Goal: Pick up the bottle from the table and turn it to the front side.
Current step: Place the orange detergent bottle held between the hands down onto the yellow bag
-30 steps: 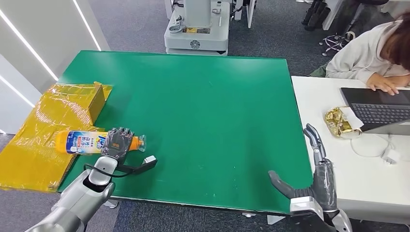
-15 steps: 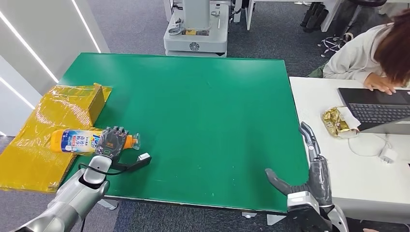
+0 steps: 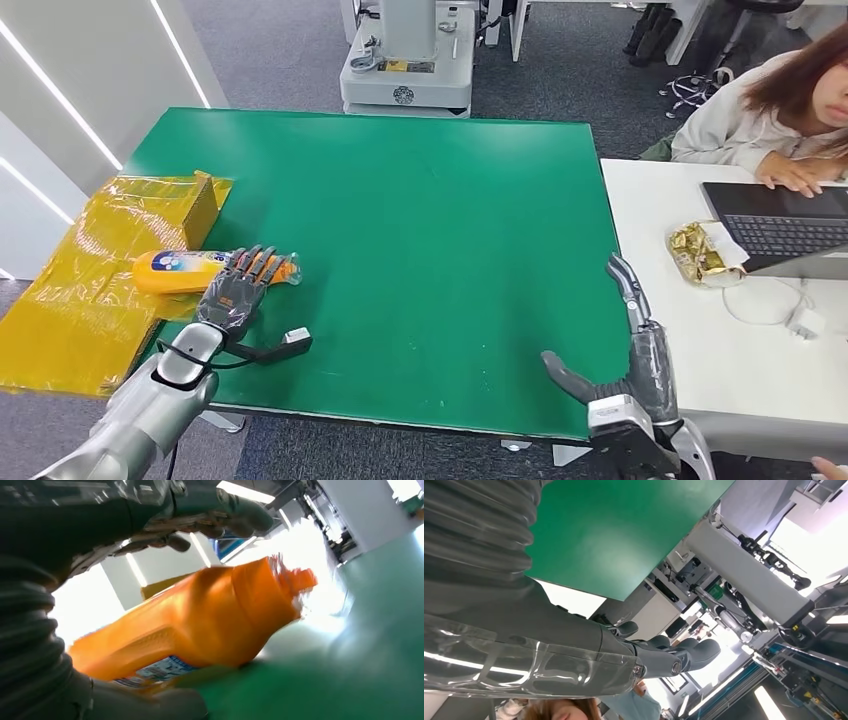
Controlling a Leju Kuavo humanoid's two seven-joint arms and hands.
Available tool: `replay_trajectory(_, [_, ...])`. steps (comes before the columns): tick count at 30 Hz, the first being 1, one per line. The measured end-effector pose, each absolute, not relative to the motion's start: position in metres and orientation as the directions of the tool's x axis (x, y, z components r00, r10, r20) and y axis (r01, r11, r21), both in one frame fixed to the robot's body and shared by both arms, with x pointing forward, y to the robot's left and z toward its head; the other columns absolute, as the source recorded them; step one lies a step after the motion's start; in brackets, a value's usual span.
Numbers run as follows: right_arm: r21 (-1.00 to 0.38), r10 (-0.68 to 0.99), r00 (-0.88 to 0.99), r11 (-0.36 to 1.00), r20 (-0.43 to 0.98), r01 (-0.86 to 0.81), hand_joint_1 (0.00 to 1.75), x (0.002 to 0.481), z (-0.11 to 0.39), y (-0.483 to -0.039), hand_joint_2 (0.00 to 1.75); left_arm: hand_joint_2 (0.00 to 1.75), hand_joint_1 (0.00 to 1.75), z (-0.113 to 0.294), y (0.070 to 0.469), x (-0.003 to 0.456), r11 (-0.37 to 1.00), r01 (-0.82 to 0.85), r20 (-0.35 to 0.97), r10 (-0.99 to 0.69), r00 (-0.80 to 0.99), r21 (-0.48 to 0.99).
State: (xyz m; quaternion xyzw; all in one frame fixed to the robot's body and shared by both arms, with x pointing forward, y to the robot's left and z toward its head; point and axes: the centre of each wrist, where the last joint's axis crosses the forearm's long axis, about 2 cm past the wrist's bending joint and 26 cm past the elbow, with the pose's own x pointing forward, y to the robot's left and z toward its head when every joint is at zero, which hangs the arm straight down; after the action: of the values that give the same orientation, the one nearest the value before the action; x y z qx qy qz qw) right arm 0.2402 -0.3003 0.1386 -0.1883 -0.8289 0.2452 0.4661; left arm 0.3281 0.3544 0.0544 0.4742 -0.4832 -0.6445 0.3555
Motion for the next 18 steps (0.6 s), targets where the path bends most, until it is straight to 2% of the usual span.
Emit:
replay_trajectory(4, [-0.584, 0.539, -0.495, 0.808, 0.682, 0.076, 0.0, 0.241, 0.138, -0.3, 1.75, 1.75, 0.0, 0.054, 0.356, 0.324, -0.204, 0.008, -0.193, -0.936, -0.294, 0.979])
replay_trajectory(8, [-0.582, 0.535, -0.494, 0.81, 0.685, 0.069, 0.0, 0.242, 0.137, -0.299, 1.75, 1.75, 0.0, 0.054, 0.354, 0.321, -0.032, 0.012, -0.026, -0.954, -0.3, 0.999])
replay_trajectory(12, [-0.587, 0.537, -0.492, 0.807, 0.685, 0.064, 0.0, 0.243, 0.136, -0.299, 1.75, 1.75, 0.0, 0.052, 0.338, 0.313, 0.274, -0.029, 0.253, -0.92, -0.301, 0.961])
replay_trajectory(15, [-0.586, 0.536, -0.488, 0.808, 0.689, 0.059, 0.0, 0.244, 0.135, -0.299, 1.75, 1.75, 0.0, 0.061, 0.31, 0.306, 0.547, -0.119, 0.485, -0.807, -0.337, 0.828])
replay_trajectory(18, [-0.573, 0.52, -0.487, 0.818, 0.702, 0.047, 0.0, 0.245, 0.132, -0.299, 1.75, 1.75, 0.0, 0.076, 0.283, 0.3, 0.704, -0.187, 0.602, -0.692, -0.398, 0.685])
